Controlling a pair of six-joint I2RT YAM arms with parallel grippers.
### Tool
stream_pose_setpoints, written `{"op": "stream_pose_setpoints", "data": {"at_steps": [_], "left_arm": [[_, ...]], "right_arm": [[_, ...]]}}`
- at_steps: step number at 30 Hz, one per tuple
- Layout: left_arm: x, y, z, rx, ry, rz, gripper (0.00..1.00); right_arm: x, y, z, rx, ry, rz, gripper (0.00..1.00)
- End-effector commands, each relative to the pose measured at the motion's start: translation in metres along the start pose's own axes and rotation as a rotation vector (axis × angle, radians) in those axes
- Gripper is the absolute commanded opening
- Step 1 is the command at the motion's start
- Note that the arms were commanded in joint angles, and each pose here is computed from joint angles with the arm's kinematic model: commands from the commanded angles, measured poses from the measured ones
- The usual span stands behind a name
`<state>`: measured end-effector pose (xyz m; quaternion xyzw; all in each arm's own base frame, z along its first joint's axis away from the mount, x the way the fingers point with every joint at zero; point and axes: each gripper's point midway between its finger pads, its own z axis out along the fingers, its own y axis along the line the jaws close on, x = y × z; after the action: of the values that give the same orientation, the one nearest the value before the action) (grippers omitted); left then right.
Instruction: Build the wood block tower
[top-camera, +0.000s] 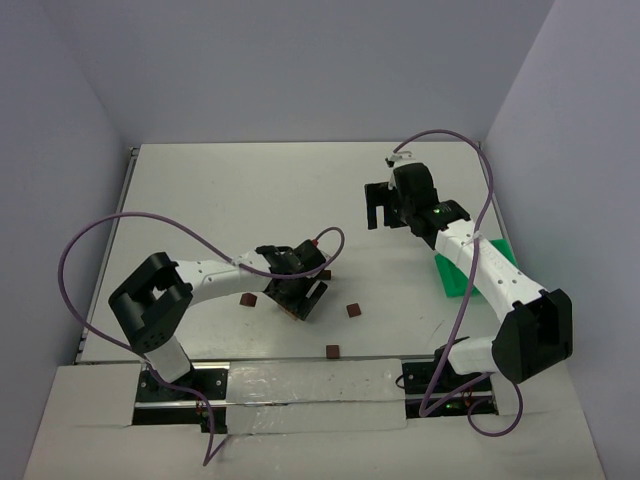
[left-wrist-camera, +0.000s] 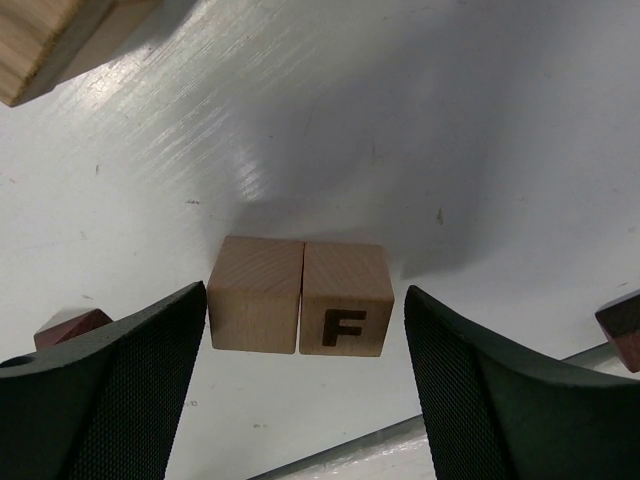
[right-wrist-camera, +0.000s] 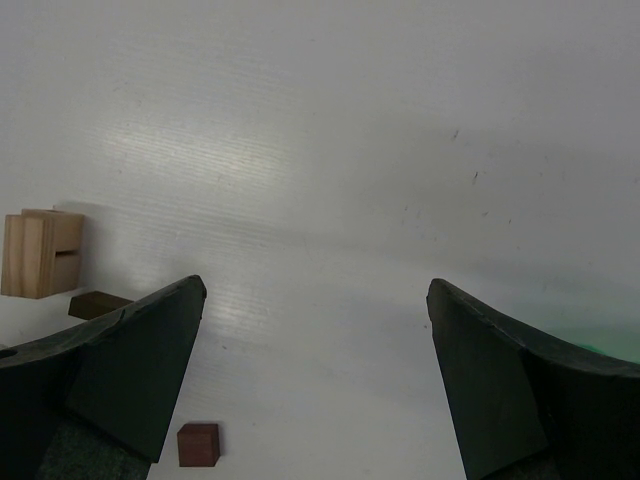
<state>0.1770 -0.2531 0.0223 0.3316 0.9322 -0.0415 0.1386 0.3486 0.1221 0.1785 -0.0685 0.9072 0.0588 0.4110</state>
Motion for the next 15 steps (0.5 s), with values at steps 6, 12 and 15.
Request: {"op": "stream_pose_setpoints", "data": {"at_steps": [6, 12, 15], "left_arm": [[-0.0170, -0.0027, -0.0044, 0.005, -0.053, 0.010, 0.72], [-0.0191, -0.0012, -0.0068, 0.001, -0.066, 0.022, 0.58], [-0.0197, -0.0009, -0.0093, 0.004, -0.074, 0.033, 0.53]], "right_arm": [[-0.0153, -0.0018, -0.0064, -0.003, -0.061, 0.021, 1.00], [-0.0150, -0.0021, -0.0056, -0.002, -0.057, 0.022, 1.00], [-0.0155, -0.0014, -0.0057, -0.005, -0.056, 0.020, 1.00]]}}
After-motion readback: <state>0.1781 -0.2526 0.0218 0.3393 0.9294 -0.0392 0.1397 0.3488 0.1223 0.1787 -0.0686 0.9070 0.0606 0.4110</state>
